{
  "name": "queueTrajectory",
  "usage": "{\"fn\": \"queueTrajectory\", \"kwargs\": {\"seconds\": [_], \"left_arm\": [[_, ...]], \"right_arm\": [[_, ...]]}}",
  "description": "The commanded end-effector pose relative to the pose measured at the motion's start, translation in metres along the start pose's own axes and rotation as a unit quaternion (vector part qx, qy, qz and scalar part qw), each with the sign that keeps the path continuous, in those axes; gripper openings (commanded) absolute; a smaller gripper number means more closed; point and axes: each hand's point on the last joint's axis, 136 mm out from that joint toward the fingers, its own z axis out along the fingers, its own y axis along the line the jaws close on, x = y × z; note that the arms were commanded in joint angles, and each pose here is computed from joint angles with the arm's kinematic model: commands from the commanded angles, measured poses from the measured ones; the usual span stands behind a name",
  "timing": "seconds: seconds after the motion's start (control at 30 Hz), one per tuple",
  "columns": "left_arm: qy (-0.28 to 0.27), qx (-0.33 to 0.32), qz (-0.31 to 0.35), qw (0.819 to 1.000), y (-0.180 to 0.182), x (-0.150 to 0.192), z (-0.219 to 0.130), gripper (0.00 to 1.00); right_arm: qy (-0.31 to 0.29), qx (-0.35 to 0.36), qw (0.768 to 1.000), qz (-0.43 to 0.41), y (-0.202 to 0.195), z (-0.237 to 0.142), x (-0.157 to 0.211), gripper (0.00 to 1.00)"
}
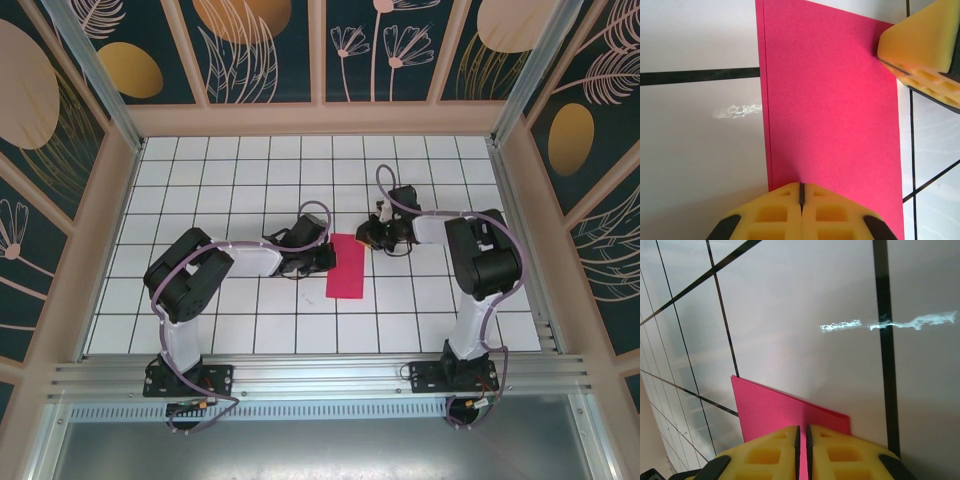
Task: Fold a paper plane with a square sheet of paper (pick it up from the middle)
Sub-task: Fold the square sheet of paper in half at the center of the table.
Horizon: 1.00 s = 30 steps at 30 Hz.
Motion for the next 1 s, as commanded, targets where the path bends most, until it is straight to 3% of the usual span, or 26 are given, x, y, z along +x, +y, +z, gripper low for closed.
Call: {"fn": "queueTrajectory", "kwargs": {"seconds": [0.0, 0.13, 0.73, 0.97], "left_arm": [[0.062, -0.084, -0.008, 0.994, 0.051, 0.041, 0.009, 0.00], [0.060, -0.084, -0.007, 0.995, 0.050, 0.040, 0.008, 0.00], [0.060, -0.083, -0.008, 0.995, 0.049, 0.039, 0.008, 0.00], [0.060, -0.082, -0.008, 0.995, 0.049, 0.039, 0.007, 0.00]], "right_arm": [[-0.008, 0.007, 1.000, -0.008, 0.003, -0.006, -0.008, 0.16], [-0.024, 0.004, 0.999, -0.028, 0.022, -0.019, -0.022, 0.16], [-0.001, 0.064, 0.998, 0.003, -0.023, 0.011, -0.020, 0.15], [-0.008, 0.073, 0.997, -0.008, -0.017, 0.001, -0.025, 0.15]]}}
